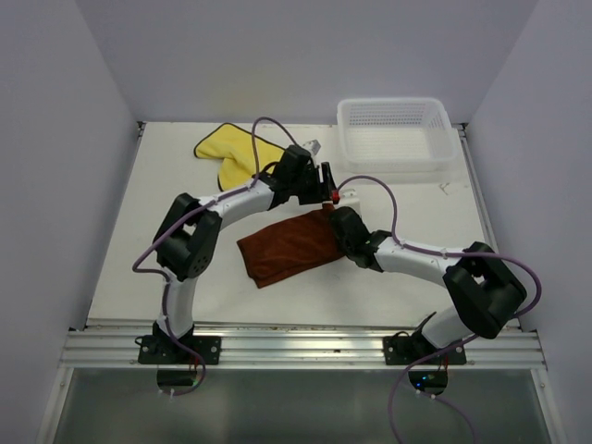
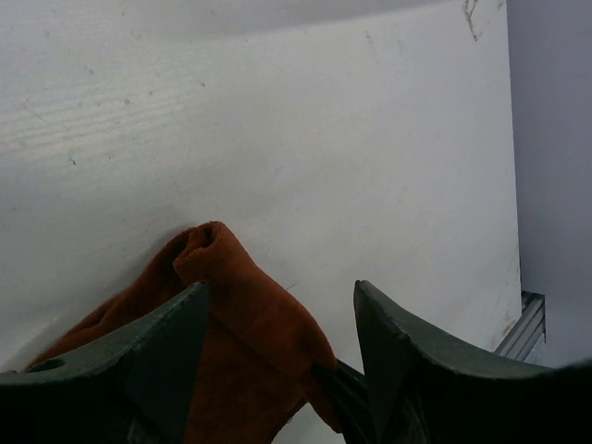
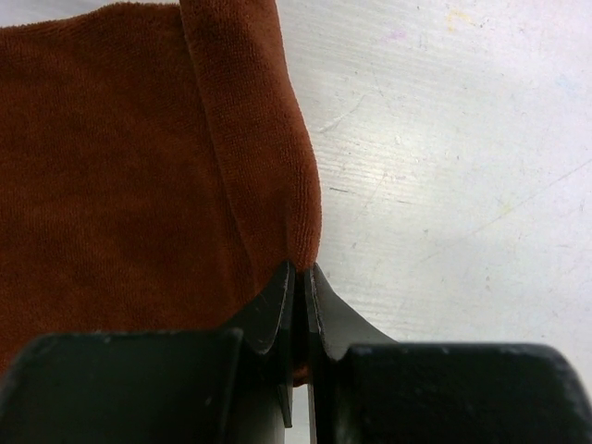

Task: Roll the towels
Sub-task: Roll the towel

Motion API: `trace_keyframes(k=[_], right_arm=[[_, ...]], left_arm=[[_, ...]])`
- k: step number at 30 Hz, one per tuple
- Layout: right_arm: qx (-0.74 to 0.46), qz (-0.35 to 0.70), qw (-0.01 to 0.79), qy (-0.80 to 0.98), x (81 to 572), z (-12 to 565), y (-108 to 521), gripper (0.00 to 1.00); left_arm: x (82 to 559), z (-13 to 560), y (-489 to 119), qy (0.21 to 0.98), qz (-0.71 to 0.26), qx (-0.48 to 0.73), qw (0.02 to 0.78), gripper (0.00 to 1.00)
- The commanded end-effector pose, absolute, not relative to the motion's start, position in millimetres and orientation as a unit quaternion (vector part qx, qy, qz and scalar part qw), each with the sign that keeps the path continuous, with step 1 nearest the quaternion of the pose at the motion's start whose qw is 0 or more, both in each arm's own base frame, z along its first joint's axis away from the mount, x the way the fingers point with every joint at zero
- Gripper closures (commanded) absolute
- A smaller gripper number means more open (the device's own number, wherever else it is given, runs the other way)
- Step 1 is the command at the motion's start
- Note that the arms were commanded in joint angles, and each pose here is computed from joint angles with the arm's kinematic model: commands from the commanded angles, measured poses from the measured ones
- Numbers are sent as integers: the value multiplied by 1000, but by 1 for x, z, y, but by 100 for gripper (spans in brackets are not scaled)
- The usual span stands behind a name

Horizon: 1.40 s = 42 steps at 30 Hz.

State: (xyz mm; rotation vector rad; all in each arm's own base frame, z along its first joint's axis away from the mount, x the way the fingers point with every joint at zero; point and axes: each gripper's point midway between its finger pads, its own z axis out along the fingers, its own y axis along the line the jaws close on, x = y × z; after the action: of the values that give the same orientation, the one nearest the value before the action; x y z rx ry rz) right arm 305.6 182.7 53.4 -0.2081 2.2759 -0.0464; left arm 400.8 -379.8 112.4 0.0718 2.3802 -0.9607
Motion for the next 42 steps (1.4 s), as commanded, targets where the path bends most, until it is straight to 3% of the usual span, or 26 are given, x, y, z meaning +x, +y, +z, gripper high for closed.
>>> trace_keyframes(k=[1, 25, 42], right_arm=[[-68, -17, 441, 895, 312, 65, 183, 100], [-74, -14, 428, 901, 312, 54, 188, 100], [-119, -63, 446, 885, 304, 50, 198, 100]], left_arm=[[401, 111, -393, 881, -388, 18, 268, 32], [406, 45, -399, 910, -336, 29, 241, 34], [397, 2, -377, 942, -247, 57, 219, 58]])
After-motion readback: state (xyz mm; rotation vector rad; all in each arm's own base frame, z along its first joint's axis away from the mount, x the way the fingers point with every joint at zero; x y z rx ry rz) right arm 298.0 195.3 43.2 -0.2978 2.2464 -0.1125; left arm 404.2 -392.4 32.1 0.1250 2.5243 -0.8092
